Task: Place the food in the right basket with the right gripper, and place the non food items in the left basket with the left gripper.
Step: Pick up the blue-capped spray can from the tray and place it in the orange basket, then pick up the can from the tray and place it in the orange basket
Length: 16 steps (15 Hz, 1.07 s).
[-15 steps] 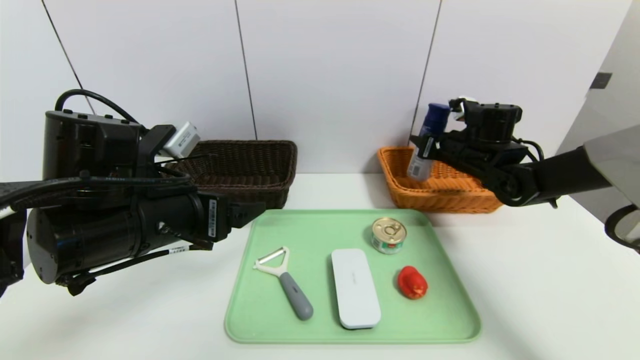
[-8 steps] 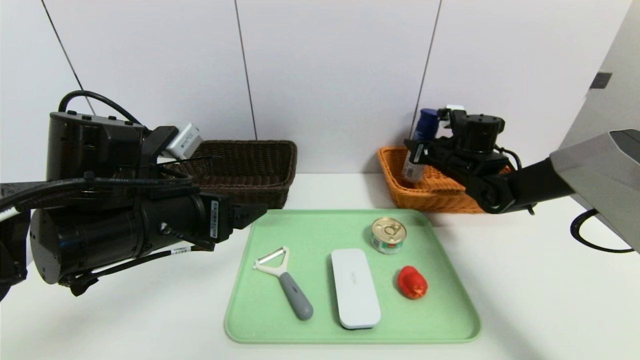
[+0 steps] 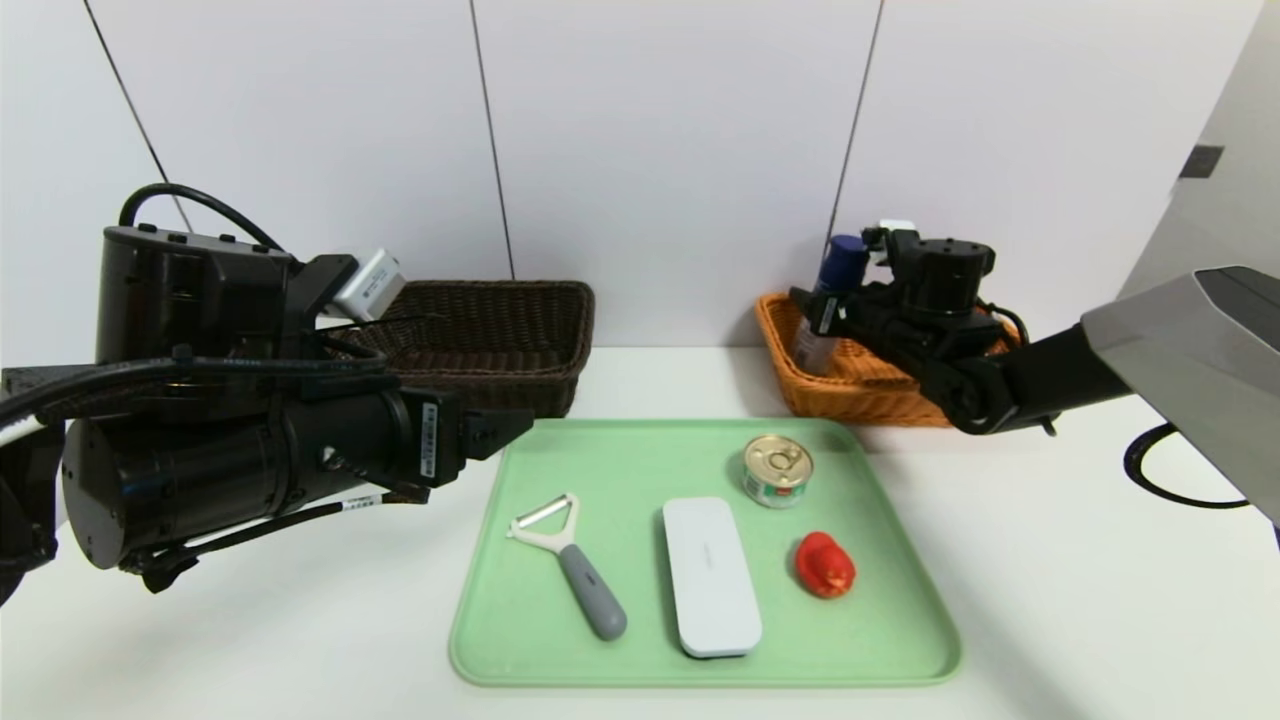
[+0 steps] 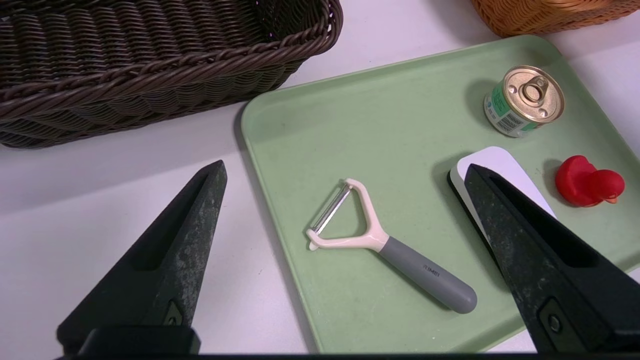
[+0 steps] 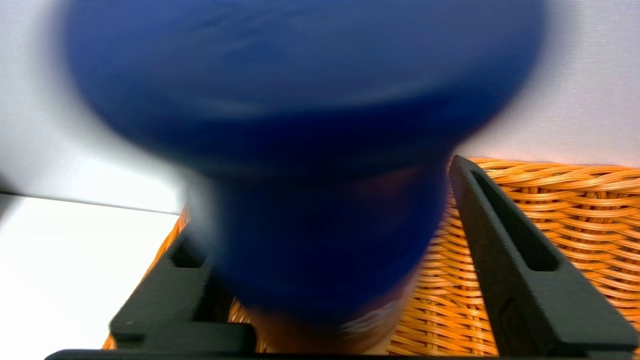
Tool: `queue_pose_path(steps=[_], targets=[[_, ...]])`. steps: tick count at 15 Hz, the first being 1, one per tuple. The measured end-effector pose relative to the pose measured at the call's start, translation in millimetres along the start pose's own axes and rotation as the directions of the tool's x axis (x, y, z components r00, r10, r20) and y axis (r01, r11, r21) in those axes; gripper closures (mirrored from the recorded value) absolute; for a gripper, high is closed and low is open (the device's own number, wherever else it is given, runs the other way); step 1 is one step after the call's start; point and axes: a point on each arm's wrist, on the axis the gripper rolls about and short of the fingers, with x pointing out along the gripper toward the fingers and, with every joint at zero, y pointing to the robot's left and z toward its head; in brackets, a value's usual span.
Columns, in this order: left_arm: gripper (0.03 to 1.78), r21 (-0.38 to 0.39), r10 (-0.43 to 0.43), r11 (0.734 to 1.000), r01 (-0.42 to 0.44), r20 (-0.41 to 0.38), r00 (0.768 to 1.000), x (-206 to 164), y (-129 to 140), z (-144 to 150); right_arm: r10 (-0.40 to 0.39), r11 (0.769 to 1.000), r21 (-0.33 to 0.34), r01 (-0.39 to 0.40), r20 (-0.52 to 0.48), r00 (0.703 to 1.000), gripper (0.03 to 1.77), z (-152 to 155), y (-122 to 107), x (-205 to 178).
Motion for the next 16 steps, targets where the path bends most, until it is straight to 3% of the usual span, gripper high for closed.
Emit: queue_pose_path(steps=[3, 8, 16], targets=[[0.12, -0.001, 0.001, 1.0, -0.001, 0.002, 1.0, 0.0, 0.0, 0.2, 0.01, 1.0, -0.002, -0.01, 0.01, 1.0, 0.34, 8.8, 4.2, -4.3], [0.12, 0.003, 0.016, 1.0, -0.016, 0.002, 1.0, 0.0, 0.7, -0.4, 0.075, 0.997, -0.003, -0.075, 0.018, 0.997, 0.22, 60.6, 31.9, -38.7], [0.12, -0.014, 0.005, 1.0, -0.004, 0.017, 1.0, -1.8, -0.4, 3.9, 0.137, 0.99, 0.002, -0.138, -0.119, 0.983, 0.14, 162.9, 66.3, -145.9]])
